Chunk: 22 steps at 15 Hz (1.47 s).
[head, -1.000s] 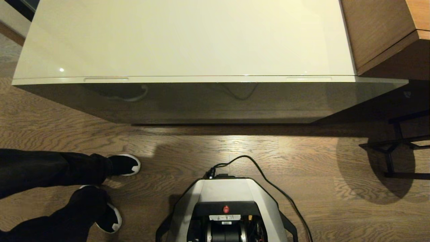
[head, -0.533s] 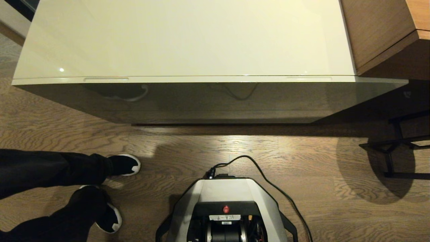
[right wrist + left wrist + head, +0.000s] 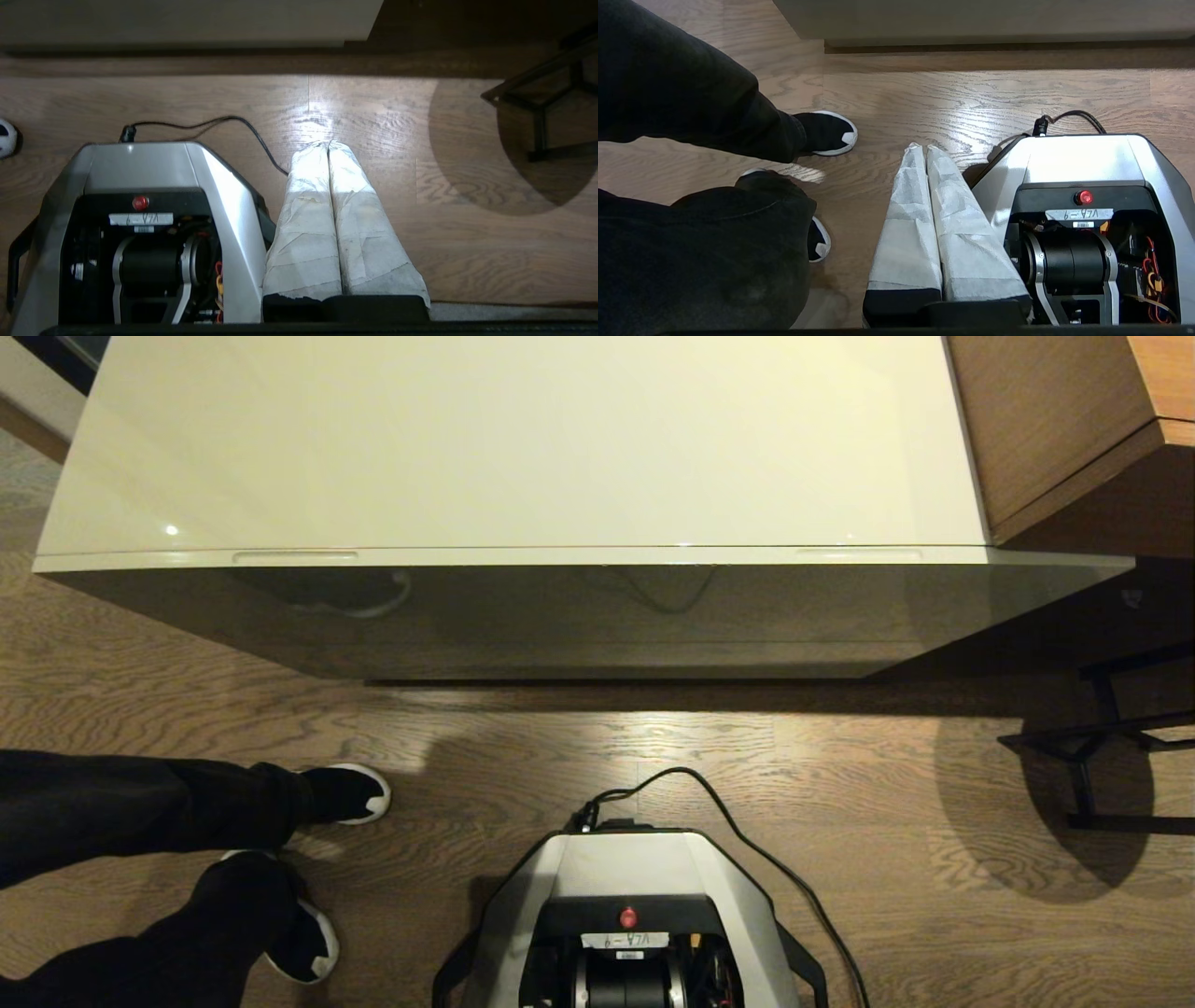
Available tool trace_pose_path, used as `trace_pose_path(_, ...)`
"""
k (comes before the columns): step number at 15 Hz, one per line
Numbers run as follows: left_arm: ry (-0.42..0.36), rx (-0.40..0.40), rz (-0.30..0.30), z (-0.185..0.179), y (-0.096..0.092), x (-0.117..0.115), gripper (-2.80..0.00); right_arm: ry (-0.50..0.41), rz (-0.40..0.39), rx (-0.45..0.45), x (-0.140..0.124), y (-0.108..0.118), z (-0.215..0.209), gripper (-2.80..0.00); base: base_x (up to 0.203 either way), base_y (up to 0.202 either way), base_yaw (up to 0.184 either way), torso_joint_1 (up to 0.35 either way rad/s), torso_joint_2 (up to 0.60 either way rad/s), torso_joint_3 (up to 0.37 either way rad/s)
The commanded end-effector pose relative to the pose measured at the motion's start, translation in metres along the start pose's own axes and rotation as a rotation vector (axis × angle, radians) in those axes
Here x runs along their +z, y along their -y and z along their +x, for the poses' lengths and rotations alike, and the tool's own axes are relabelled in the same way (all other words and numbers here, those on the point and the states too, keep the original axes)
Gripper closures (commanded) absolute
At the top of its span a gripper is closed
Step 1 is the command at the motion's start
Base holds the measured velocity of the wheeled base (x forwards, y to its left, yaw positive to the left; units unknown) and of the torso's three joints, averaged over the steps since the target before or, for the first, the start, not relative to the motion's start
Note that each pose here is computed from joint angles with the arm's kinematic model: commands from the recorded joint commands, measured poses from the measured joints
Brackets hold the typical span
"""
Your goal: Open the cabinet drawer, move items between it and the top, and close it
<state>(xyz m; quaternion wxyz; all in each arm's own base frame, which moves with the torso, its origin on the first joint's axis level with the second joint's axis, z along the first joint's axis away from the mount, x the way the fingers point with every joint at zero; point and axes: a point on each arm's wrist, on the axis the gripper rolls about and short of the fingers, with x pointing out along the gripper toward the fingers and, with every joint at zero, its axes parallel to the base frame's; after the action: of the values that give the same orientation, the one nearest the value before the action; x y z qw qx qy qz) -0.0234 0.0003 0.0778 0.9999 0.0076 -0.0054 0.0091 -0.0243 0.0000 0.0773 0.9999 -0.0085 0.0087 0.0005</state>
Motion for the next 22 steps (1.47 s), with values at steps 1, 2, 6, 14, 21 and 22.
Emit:
trace_pose_path(1,0.001,0.002,0.0,0.0,0.0,0.001,0.0,0.005,0.0,0.002,0.002,0.0,0.0,0.0,0.0,0.0,0.0,0.0,0.0,0.0)
trace_pose_path(2,-0.018,-0.006,-0.006,0.001,0.0,-0.003,0.0,-0.001,0.001,0.002,0.0,0.0,0.0,0.0,0.0,0.0,0.0,0.0,0.0,0.0)
trace_pose_path(6,-0.019,-0.006,-0.001,0.001,0.0,-0.003,0.0,-0.013,0.012,-0.001,-0.002,0.0,0.0,0.0,0.0,0.0,0.0,0.0,0.0,0.0)
trace_pose_path(14,-0.018,-0.008,-0.022,0.001,0.0,-0.003,0.0,0.0,0.147,0.214,0.076,-0.004,-0.053,0.0,0.0,0.0,0.0,0.0,0.0,0.0)
trace_pose_path(21,0.017,-0.014,-0.018,-0.005,-0.001,0.05,0.0,-0.205,0.567,0.325,0.147,-0.007,0.021,0.0,0.0,0.0,0.0,0.0,0.0,0.0)
trace_pose_path(22,0.009,-0.012,-0.052,0.0,-0.001,0.072,0.0,-0.178,0.576,0.304,0.156,-0.006,0.012,0.0,0.0,0.0,0.0,0.0,0.0,0.0)
